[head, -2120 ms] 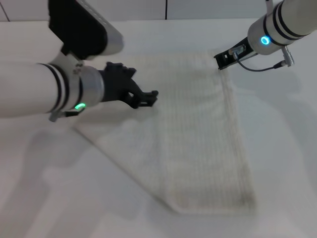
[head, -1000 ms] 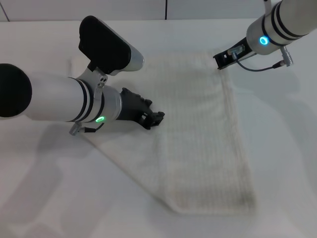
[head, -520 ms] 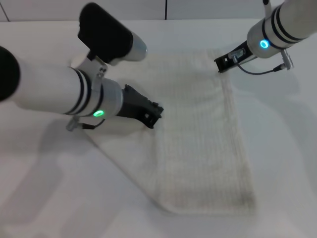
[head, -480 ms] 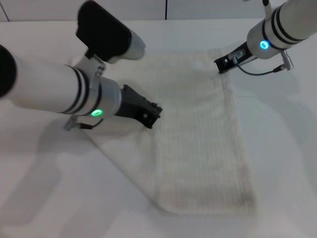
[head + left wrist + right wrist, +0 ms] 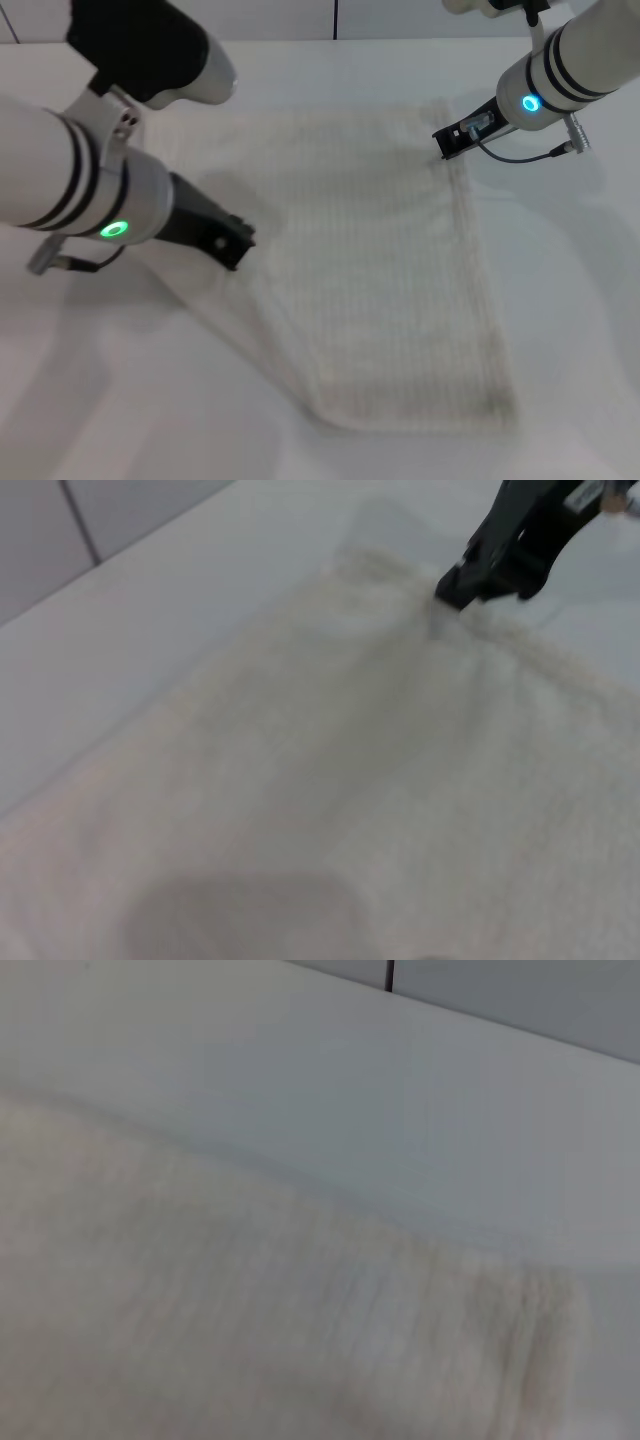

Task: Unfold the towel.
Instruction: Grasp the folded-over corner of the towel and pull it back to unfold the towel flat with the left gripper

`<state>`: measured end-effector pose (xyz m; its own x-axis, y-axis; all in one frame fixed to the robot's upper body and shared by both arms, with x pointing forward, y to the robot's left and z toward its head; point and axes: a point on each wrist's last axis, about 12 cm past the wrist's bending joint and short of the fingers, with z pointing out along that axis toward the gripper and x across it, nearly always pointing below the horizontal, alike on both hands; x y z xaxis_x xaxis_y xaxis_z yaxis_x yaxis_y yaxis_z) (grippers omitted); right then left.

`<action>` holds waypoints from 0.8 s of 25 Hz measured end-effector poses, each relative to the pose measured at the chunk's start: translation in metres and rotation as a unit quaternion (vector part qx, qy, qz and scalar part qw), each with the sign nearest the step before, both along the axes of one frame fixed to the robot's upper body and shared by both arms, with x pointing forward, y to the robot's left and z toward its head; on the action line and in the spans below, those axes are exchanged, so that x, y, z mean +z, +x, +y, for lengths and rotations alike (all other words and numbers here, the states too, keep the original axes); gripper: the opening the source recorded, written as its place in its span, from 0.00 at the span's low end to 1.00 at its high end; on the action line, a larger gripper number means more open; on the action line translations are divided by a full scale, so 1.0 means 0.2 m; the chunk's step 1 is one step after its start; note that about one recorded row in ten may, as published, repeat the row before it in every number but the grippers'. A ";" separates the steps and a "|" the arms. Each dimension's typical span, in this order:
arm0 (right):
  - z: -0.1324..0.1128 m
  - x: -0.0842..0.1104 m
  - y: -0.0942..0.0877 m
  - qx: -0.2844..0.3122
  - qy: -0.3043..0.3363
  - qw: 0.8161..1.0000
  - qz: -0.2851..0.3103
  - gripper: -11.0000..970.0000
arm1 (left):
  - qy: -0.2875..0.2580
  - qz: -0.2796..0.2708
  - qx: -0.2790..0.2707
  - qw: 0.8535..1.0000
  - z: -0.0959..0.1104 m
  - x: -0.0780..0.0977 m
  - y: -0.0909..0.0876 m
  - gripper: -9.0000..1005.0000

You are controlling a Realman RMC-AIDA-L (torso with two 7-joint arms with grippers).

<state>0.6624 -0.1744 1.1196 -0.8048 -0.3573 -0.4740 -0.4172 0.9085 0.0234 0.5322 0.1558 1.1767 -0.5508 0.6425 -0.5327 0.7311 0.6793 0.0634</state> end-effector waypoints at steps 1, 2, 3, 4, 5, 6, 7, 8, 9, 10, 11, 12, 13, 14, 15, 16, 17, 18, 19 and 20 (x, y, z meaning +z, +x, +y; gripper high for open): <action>0.00 0.00 0.00 0.001 -0.001 1.000 -0.002 0.02 | 0.000 0.000 0.000 1.000 0.00 0.00 0.00 0.05; 0.00 0.00 0.00 0.001 -0.001 1.000 -0.002 0.03 | 0.008 0.002 0.006 1.000 0.01 0.01 -0.01 0.05; 0.00 -0.01 0.00 0.001 -0.001 1.000 -0.002 0.03 | 0.008 0.002 0.006 1.000 0.01 0.01 -0.01 0.05; -0.01 -0.02 0.00 0.001 -0.001 1.000 -0.002 0.03 | 0.022 0.006 0.019 1.000 0.04 0.03 -0.04 0.05; -0.01 -0.02 0.00 0.001 -0.002 1.000 0.000 0.03 | 0.029 0.007 0.027 0.999 0.06 0.03 -0.06 0.05; -0.01 -0.03 -0.01 0.000 -0.002 1.000 0.002 0.03 | 0.035 0.008 0.034 0.999 0.07 0.04 -0.07 0.05; -0.01 -0.03 -0.01 0.000 -0.002 1.000 0.002 0.03 | 0.042 0.012 0.047 0.998 0.10 0.04 -0.08 0.05; -0.01 -0.03 -0.01 0.001 -0.002 1.000 0.001 0.03 | 0.045 0.015 0.054 0.997 0.11 0.04 -0.09 0.05; -0.01 -0.03 -0.01 0.000 -0.002 1.000 0.002 0.03 | 0.050 0.018 0.061 0.997 0.12 0.04 -0.10 0.05; -0.01 -0.03 -0.01 0.000 -0.002 1.000 0.002 0.03 | 0.055 0.021 0.067 0.996 0.13 0.04 -0.11 0.05; -0.01 -0.03 -0.01 0.000 -0.002 1.000 0.002 0.03 | 0.062 0.025 0.073 0.995 0.14 0.04 -0.12 0.05; -0.01 -0.03 -0.01 0.000 -0.002 1.000 0.002 0.03 | 0.065 0.028 0.075 0.995 0.14 0.04 -0.12 0.05; -0.01 -0.03 -0.01 0.000 -0.002 1.000 0.002 0.03 | 0.071 0.032 0.078 0.994 0.14 0.04 -0.13 0.05; -0.01 -0.03 -0.01 0.000 -0.002 1.000 0.002 0.03 | 0.077 0.035 0.081 0.993 0.14 0.04 -0.14 0.05; -0.01 -0.04 -0.01 -0.001 -0.003 1.000 0.002 0.04 | 0.077 0.035 0.081 0.993 0.14 0.04 -0.14 0.05; -0.01 -0.04 -0.01 -0.001 -0.003 1.000 0.002 0.04 | 0.091 0.037 0.087 0.991 0.14 0.04 -0.15 0.05; -0.01 -0.04 -0.01 -0.001 -0.003 1.000 0.003 0.04 | 0.097 0.037 0.090 0.990 0.14 0.04 -0.16 0.05; -0.01 -0.05 -0.01 -0.001 -0.004 1.000 0.005 0.04 | 0.102 0.036 0.092 0.990 0.13 0.04 -0.16 0.05; 0.00 -0.05 -0.01 -0.001 -0.005 1.000 0.006 0.04 | 0.106 0.035 0.093 0.989 0.12 0.05 -0.18 0.05; 0.00 -0.05 -0.01 0.000 -0.005 1.000 0.007 0.04 | 0.106 0.035 0.093 0.989 0.12 0.05 -0.18 0.05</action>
<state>0.6610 -0.1751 1.1093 -0.8120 -0.3616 -0.4581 -0.4160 0.9092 0.0197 0.4968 0.1800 1.1859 -0.7007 0.6197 -0.3536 0.6026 0.7793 0.1716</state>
